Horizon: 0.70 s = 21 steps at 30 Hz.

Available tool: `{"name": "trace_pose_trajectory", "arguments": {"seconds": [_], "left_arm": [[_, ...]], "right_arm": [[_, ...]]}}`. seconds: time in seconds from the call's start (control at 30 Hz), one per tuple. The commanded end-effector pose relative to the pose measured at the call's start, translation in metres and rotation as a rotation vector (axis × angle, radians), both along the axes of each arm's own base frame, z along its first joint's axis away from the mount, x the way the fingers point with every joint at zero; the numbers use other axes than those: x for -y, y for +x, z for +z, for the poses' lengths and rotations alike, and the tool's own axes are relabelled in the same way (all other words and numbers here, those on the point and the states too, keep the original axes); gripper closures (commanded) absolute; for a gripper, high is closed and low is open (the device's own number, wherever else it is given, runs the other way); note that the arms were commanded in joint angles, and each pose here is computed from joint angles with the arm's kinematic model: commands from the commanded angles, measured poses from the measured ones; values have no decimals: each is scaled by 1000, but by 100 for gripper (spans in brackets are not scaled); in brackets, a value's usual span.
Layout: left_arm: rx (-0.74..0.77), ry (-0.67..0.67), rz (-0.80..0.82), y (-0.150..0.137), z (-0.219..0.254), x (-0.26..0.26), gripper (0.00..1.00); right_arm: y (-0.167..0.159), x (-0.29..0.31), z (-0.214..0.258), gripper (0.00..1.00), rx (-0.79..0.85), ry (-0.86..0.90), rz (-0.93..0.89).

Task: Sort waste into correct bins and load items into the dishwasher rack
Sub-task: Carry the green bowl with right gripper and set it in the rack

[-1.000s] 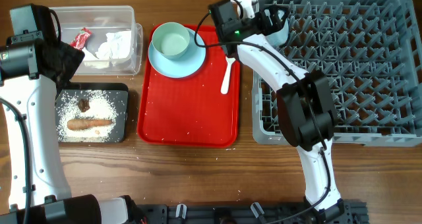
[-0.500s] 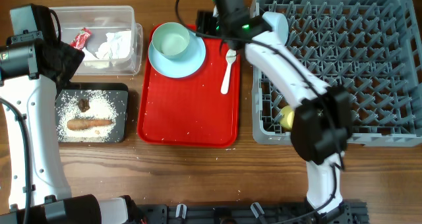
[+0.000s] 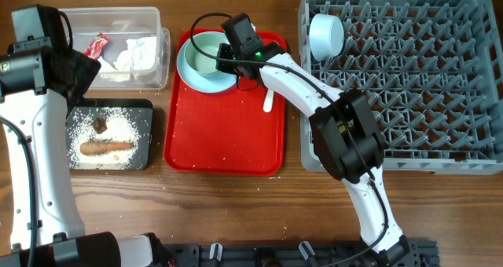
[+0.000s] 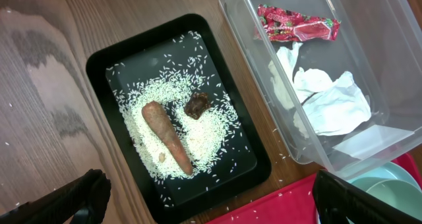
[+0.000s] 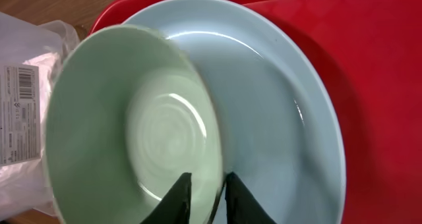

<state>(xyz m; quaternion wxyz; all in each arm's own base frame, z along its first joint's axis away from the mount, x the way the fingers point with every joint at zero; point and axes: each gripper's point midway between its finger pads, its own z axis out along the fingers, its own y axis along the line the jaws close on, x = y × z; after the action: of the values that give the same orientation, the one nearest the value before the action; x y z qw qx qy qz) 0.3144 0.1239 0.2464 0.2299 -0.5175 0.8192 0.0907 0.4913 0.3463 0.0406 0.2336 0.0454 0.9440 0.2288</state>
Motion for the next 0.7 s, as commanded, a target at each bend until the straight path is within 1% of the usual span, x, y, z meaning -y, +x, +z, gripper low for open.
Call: {"name": "trace_pose_trajectory", "arguments": {"seconds": [0.0,0.07,0.1,0.2,0.23,0.27,0.3,0.33,0.4,0.43,0.47,0.5,0.57,0.6,0.67], "left_arm": [[4,6,-16,1,3,1,0],[4,6,-16,2,3,1,0],[4,6,-16,2,3,1,0],[4,6,-16,2,3,1,0],[4,6,-16,2,3,1,0],[4,6,-16,1,3,1,0],[4,6,-16,1,3,1,0],[4,6,-16,1,3,1,0],[4,6,-16,2,3,1,0],[4,6,-16,2,3,1,0],[5,6,-16,2,3,1,0],[4,6,-16,1,3,1,0],[4,6,-16,1,3,1,0],[4,6,-16,2,3,1,0],[5,6,-16,2,3,1,0]], "right_arm": [[-3,5,-14,94,-30,-23,-12],[-7,0,-5,96,-33,2,42],[-6,3,9,96,-19,6,41],[5,31,102,96,127,25,56],[4,56,145,96,185,7,28],[-2,94,185,96,235,-53,-35],[-10,132,214,96,277,-142,-116],[-23,180,237,96,302,-275,-237],[-68,270,272,96,310,-603,-463],[-94,300,282,96,285,-743,-523],[-106,312,281,96,252,-815,-525],[-113,316,270,96,198,-872,-495],[-116,323,243,96,112,-998,-447],[-118,330,227,96,56,-1104,-421],[-120,337,204,96,-23,-1217,-397]]}}
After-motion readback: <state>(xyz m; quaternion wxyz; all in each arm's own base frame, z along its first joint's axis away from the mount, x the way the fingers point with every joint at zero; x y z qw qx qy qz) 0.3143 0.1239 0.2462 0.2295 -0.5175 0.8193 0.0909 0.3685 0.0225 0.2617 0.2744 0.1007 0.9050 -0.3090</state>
